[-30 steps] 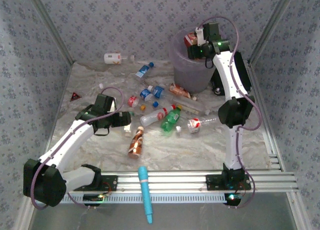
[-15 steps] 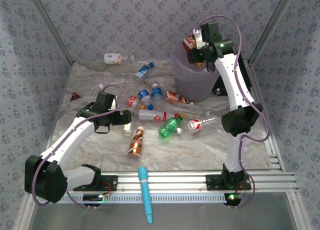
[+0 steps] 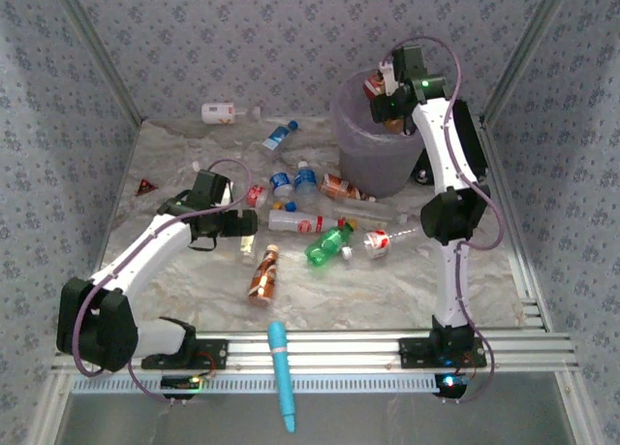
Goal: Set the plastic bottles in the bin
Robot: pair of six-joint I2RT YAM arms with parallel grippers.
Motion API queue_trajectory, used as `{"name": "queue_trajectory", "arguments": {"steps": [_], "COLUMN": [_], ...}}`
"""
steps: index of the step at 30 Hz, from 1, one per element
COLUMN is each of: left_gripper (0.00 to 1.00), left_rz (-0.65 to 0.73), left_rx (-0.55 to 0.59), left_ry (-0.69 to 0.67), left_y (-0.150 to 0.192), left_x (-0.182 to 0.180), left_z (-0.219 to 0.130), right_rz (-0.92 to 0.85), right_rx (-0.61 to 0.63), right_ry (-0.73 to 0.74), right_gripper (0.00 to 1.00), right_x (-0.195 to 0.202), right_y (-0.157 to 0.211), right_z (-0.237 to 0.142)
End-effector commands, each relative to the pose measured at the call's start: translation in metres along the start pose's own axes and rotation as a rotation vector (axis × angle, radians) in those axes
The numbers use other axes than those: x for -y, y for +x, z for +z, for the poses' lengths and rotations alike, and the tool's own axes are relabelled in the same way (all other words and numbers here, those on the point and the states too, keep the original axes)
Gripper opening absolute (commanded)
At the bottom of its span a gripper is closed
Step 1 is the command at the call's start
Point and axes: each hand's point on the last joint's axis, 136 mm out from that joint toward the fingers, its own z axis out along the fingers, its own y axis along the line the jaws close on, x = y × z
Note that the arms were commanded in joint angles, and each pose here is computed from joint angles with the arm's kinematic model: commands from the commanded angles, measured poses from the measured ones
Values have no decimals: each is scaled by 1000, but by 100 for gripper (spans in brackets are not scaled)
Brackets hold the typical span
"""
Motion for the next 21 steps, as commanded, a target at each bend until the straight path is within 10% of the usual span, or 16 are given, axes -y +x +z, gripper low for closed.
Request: {"name": "queue_trajectory", "arguments": {"steps": [1,21], "left_gripper": [98,99], "left_rz": [10,4], "left_rx": [-11,-46], "left_ry": [15,28], "left_y": [7,32], "left_x": [1,3], "left_z": [5,18], "right_rz": [-31,-61], "right_rx": [-63,-40], "right_ry": [-28,-21], "right_gripper": [58,87], "right_x": [-3,1], "right_y": [17,12], "right_z": [8,-21]}}
